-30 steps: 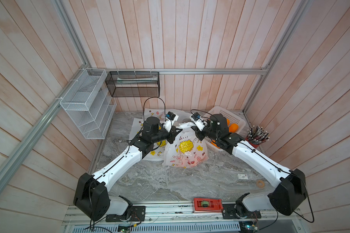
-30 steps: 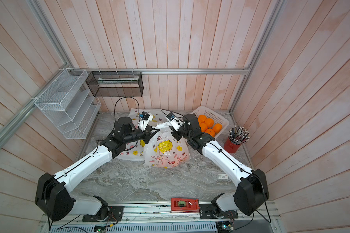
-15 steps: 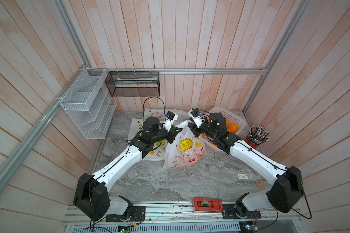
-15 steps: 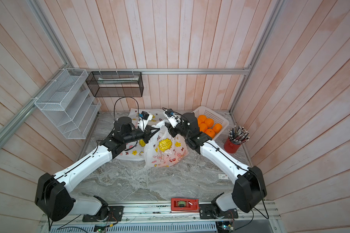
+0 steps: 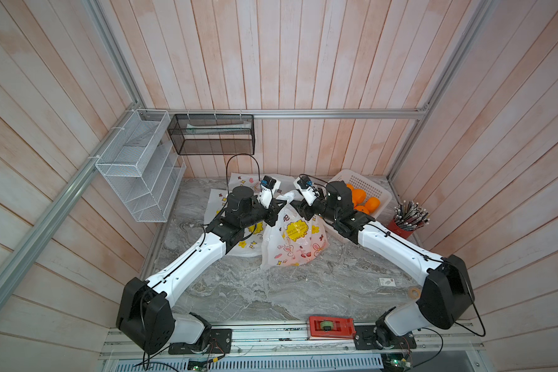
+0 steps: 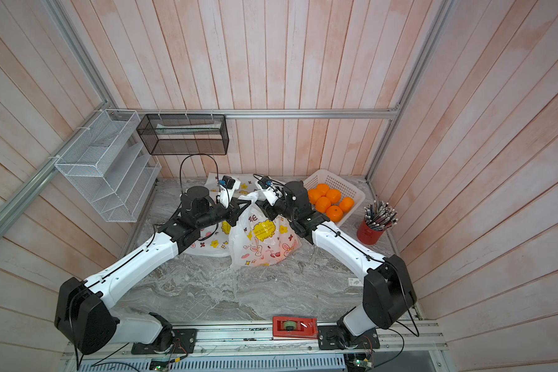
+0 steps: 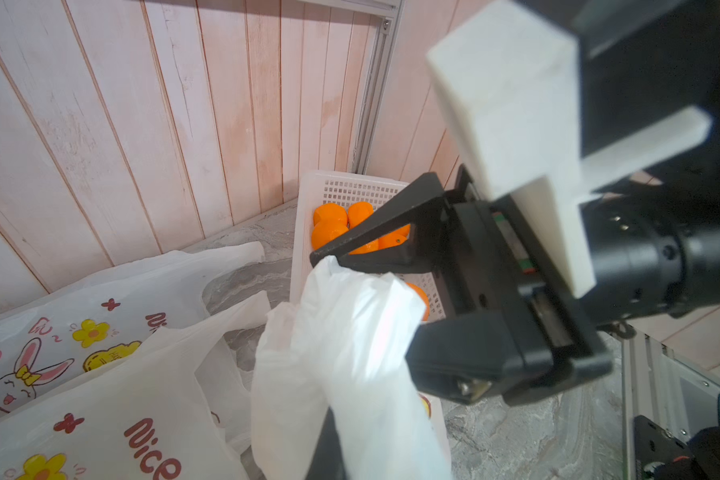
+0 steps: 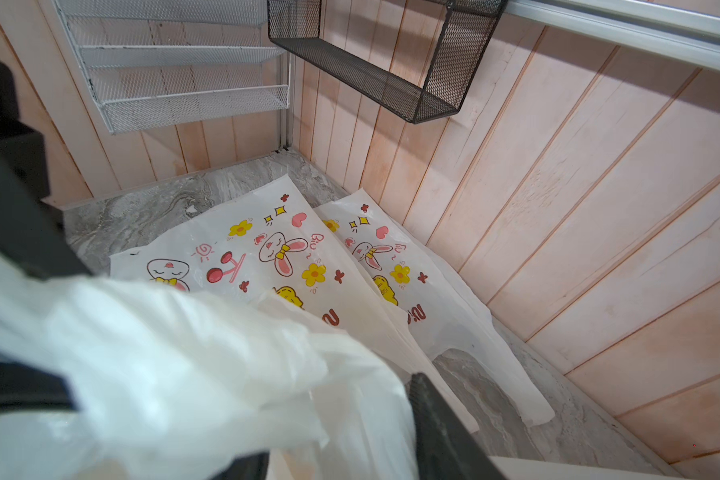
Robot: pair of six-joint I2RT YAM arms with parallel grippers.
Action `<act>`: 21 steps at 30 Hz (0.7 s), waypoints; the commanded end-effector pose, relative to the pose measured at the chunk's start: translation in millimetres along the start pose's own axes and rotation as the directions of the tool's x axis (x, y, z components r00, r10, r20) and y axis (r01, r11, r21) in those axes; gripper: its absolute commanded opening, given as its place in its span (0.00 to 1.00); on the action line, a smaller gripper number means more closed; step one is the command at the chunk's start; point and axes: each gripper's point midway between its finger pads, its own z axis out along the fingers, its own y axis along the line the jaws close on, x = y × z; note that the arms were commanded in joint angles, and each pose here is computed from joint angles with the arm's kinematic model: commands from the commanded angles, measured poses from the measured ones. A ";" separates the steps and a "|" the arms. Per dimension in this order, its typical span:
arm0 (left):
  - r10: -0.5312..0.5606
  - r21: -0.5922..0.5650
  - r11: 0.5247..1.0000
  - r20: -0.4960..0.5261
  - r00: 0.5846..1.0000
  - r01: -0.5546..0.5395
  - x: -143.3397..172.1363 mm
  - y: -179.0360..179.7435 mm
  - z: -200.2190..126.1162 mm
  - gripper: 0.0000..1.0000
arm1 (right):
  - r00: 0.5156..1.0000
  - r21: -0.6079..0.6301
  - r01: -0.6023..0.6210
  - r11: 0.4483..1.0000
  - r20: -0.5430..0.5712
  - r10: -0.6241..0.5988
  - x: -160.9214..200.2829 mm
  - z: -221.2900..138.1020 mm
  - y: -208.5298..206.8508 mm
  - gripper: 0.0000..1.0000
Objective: Place the oranges into plastic bags & tie knots
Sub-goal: Tie the plastic bag at the center of the board.
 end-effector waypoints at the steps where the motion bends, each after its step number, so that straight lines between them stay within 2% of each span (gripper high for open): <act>1: 0.013 -0.002 1.000 0.055 0.998 -0.013 -20.4 -3.7 -9.7 0.00 | 1.000 -0.015 -0.004 1.000 0.018 0.004 -3.6 6.7 3.7 0.59; 5: 0.011 0.001 1.000 0.051 0.999 -0.011 -18.8 -4.3 -10.3 0.00 | 0.999 0.053 -0.017 0.998 0.050 0.014 -11.7 4.7 -8.5 0.57; 12: 0.005 0.025 1.000 0.035 0.999 -0.006 -11.4 -8.6 -11.4 0.00 | 0.991 0.191 -0.043 0.981 0.134 0.017 -31.6 -12.1 -31.6 0.36; 17: -0.031 0.114 0.993 0.046 0.998 0.026 -12.6 -25.2 -16.7 0.00 | 0.979 0.311 -0.086 0.946 0.204 0.022 -43.1 -29.1 -51.6 0.30; 21: -0.050 0.162 0.986 0.051 0.997 0.041 -12.8 -34.0 -19.2 0.00 | 0.979 0.258 -0.076 0.963 0.202 0.023 -41.0 -26.7 -41.2 0.30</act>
